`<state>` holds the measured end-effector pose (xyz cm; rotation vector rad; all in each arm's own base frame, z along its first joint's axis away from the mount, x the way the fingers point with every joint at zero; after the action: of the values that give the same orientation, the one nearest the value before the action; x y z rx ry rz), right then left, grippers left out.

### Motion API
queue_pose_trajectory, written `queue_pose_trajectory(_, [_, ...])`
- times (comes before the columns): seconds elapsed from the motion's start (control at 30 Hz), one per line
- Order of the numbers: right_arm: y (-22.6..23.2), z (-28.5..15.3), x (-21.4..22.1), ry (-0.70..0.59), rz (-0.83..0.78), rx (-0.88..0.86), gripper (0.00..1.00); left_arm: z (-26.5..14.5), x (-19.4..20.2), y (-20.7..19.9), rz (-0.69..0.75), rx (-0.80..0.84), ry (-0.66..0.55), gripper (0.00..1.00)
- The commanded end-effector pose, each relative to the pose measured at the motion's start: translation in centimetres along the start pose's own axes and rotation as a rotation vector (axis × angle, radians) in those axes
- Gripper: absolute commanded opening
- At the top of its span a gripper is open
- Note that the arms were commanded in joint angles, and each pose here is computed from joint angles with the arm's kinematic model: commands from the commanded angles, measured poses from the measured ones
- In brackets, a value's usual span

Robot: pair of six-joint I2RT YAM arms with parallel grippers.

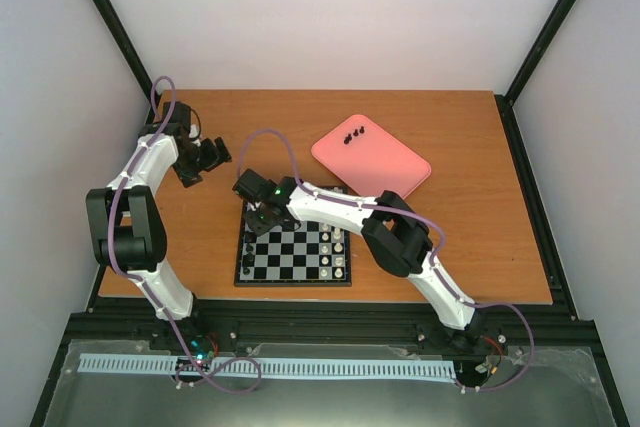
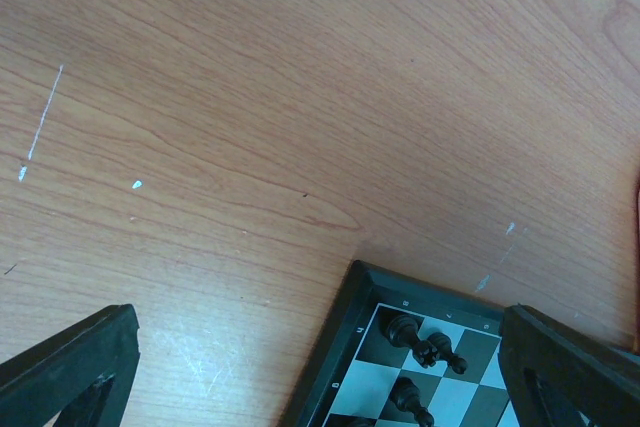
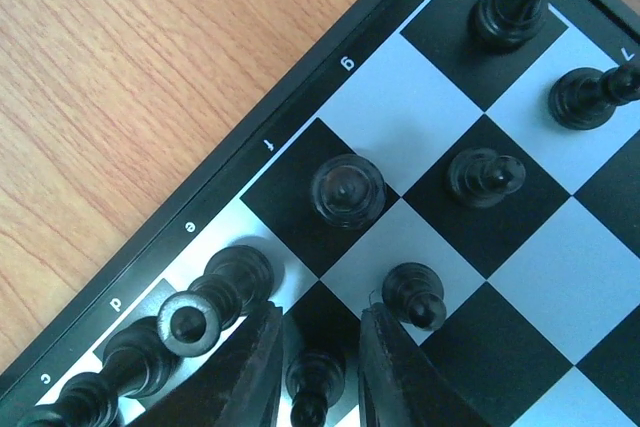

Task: Set up the chess pieces on the board
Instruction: Place the chess piece on the chessboard, then pick up the chess piece from the storage box.

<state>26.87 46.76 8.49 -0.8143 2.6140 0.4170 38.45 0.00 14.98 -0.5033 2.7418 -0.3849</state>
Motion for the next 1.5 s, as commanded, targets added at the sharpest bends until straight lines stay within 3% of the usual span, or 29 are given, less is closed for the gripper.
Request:
queue_pose_trajectory(0.0, [0.3, -1.7, -1.3, -0.048, -0.01, 0.009, 0.27, -1.5, -0.8, -0.3, 0.022, 0.013, -0.045, 1.0])
queue_pose_trajectory(0.3, [-0.4, -6.9, -3.0, -0.115, -0.022, 0.054, 0.38, -1.7, -0.8, -0.3, 0.021, 0.013, -0.047, 1.0])
queue_pose_trajectory(0.57, [-1.5, -13.5, -5.7, -0.218, 0.013, 0.031, 0.67, -1.5, -1.0, -0.3, 0.02, 0.01, -0.045, 1.0])
queue_pose_trajectory(0.7, [-6.2, -14.8, -8.0, -0.242, 0.12, 0.059, 0.85, -1.6, -1.2, -0.5, 0.021, 0.013, -0.05, 1.0])
queue_pose_trajectory(0.77, [-10.1, -14.6, -9.1, -0.249, 0.204, 0.08, 0.99, -1.7, -1.3, -0.5, 0.02, 0.016, -0.051, 1.0])
queue_pose_trajectory(0.8, [-12.1, -14.4, -9.5, -0.251, 0.244, 0.097, 1.0, -1.6, -1.3, -0.5, 0.02, 0.014, -0.05, 1.0])
queue_pose_trajectory(1.07, [-24.6, -11.4, -12.9, -0.279, 0.44, 0.255, 0.99, -1.4, -1.2, -0.5, 0.019, 0.021, -0.042, 1.0])
queue_pose_trajectory(1.17, [-27.7, -9.3, -13.1, -0.263, 0.487, 0.291, 0.9, -1.3, -1.0, -0.5, 0.019, 0.02, -0.032, 1.0])
queue_pose_trajectory(1.4, [-32.0, -5.0, -12.4, -0.233, 0.576, 0.266, 0.56, -1.0, -0.7, -0.4, 0.018, 0.021, -0.02, 1.0])
queue_pose_trajectory(1.47, [-32.4, -4.0, -12.1, -0.217, 0.577, 0.254, 0.54, -0.8, -0.6, -0.3, 0.016, 0.021, -0.014, 1.0])
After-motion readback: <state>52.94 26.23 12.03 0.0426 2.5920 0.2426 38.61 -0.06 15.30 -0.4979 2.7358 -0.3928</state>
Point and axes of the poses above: each gripper's point midway between its finger pads, its own z axis out along the fingers, its own y axis along the line the jaws close on, x = y × z, the point moved 4 cm from there along -z, back along the fingers, and after that the axes turned 9 degrees about z, right-handed, at the moved point
